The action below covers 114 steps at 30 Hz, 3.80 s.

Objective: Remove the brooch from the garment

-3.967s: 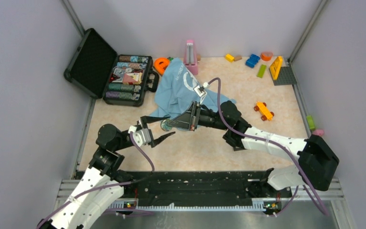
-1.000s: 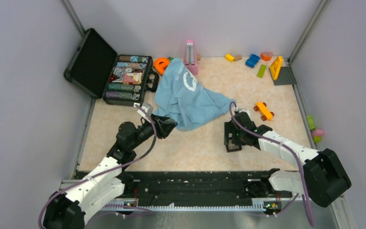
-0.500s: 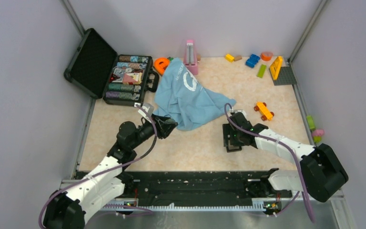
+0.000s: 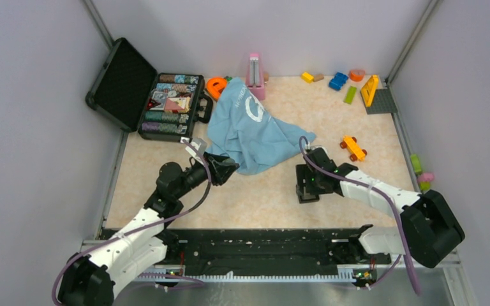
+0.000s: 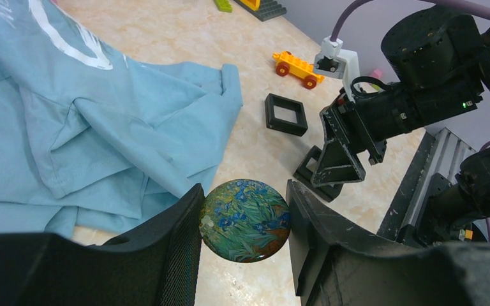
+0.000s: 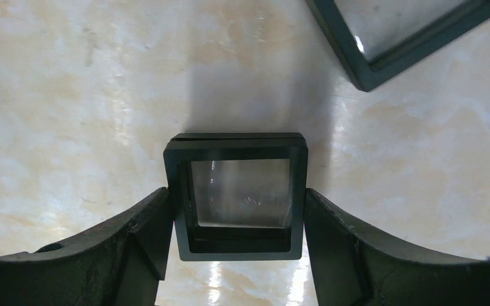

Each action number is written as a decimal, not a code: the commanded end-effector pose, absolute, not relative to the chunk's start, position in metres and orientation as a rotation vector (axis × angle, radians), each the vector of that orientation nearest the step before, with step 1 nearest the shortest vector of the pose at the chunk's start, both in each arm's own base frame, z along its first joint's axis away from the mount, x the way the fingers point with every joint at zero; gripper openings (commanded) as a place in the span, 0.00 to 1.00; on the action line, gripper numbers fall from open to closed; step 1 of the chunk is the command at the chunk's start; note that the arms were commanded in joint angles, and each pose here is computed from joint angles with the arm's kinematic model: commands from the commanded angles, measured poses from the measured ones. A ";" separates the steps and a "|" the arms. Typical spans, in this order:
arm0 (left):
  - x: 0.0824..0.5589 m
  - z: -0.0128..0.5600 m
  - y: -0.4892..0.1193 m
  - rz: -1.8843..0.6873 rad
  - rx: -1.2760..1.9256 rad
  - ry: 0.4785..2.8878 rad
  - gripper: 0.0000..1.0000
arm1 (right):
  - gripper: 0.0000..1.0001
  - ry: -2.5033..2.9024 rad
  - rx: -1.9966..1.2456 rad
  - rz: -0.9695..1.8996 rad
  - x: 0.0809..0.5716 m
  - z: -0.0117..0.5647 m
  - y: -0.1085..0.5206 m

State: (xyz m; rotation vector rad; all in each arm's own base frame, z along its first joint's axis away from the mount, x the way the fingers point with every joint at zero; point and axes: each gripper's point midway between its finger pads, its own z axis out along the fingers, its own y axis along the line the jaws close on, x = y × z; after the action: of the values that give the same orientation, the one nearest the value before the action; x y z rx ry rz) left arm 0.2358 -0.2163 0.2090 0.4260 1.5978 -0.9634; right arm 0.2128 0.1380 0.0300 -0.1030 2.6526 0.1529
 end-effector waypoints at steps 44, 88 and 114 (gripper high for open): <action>0.165 0.141 -0.328 -0.993 1.244 1.194 0.00 | 0.47 2.433 -0.411 1.062 0.175 0.109 0.251; 0.189 0.100 -0.304 -0.834 1.143 1.546 0.00 | 0.43 2.302 -0.119 1.204 0.200 0.113 0.267; 0.198 0.099 -0.316 -0.811 1.166 1.436 0.00 | 0.43 2.295 -0.120 1.316 0.204 0.106 0.285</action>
State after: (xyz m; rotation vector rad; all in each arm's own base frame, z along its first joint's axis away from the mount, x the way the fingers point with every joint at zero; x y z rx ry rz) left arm 0.1931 -0.3050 0.0788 1.1627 1.5551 -0.8113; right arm 0.2039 0.2777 0.0956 -0.0858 2.3431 1.2503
